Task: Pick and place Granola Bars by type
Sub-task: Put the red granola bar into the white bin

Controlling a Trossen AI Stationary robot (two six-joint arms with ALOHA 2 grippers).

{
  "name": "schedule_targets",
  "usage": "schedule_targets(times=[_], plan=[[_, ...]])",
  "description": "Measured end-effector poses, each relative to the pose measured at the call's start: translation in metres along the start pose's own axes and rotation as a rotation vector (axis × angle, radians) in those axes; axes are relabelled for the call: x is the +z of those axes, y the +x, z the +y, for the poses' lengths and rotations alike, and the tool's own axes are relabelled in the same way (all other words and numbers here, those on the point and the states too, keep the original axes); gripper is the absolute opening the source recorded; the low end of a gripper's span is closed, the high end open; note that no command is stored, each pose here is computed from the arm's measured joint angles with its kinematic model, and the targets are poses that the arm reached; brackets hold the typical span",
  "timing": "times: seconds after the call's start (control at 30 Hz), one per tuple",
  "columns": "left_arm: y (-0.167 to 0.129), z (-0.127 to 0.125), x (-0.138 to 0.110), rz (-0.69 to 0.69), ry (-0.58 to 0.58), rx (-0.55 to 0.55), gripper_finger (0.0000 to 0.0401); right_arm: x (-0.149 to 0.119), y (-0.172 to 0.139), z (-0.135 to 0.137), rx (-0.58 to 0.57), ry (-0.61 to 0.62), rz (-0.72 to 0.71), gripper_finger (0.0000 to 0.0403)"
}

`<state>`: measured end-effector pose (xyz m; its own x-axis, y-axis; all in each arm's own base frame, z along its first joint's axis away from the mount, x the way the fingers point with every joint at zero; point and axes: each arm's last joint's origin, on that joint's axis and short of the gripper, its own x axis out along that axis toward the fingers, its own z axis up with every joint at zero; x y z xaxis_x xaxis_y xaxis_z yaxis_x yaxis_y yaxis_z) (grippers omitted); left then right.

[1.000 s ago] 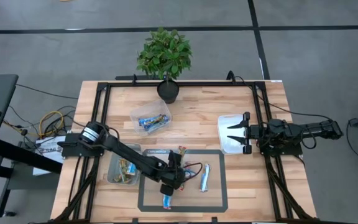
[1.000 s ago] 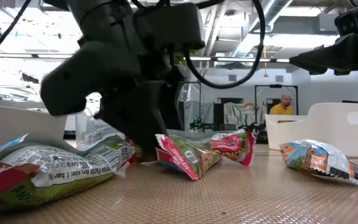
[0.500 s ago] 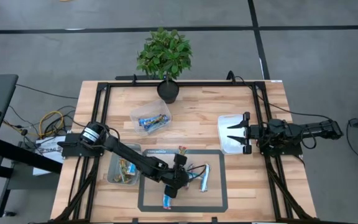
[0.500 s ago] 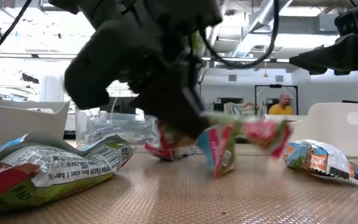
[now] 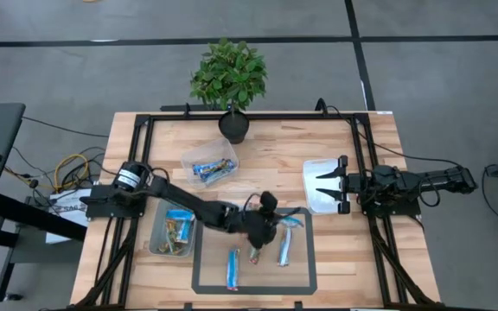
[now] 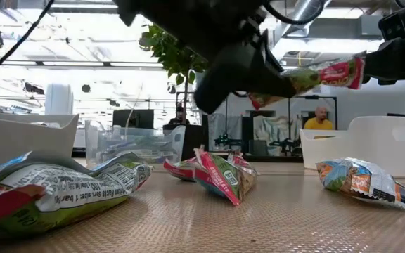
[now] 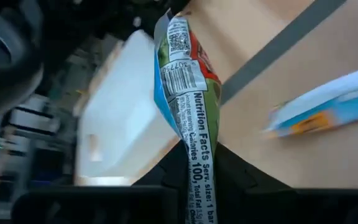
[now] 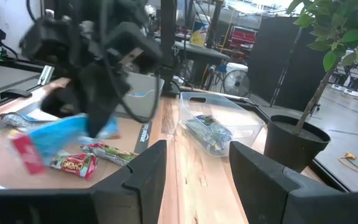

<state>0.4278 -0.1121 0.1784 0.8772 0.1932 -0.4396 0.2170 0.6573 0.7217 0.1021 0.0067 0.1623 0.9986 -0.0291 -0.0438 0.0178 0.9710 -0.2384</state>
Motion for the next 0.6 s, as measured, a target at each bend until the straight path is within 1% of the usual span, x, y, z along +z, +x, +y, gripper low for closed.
schedule_targets(times=[0.1,0.2,0.27,0.43,0.6], plan=[[0.009,0.017,-0.011,0.017,0.112,0.045,0.0029,0.000,0.000,0.000,0.000,0.000,0.000,0.0171],[0.017,0.034,-0.021,0.008,0.221,0.052,0.0029,0.000,0.000,0.000,0.000,0.000,0.000,0.0171],[0.026,0.045,-0.025,0.004,0.271,0.059,0.0035,0.000,0.000,0.000,0.000,0.000,0.000,0.0171],[0.052,0.067,-0.023,0.033,0.337,0.079,0.0039,0.000,0.000,0.000,0.000,0.000,-0.001,0.0171],[0.073,0.084,-0.029,0.090,0.380,0.023,0.0030,0.000,0.000,0.000,0.000,0.000,0.000,0.0171]])
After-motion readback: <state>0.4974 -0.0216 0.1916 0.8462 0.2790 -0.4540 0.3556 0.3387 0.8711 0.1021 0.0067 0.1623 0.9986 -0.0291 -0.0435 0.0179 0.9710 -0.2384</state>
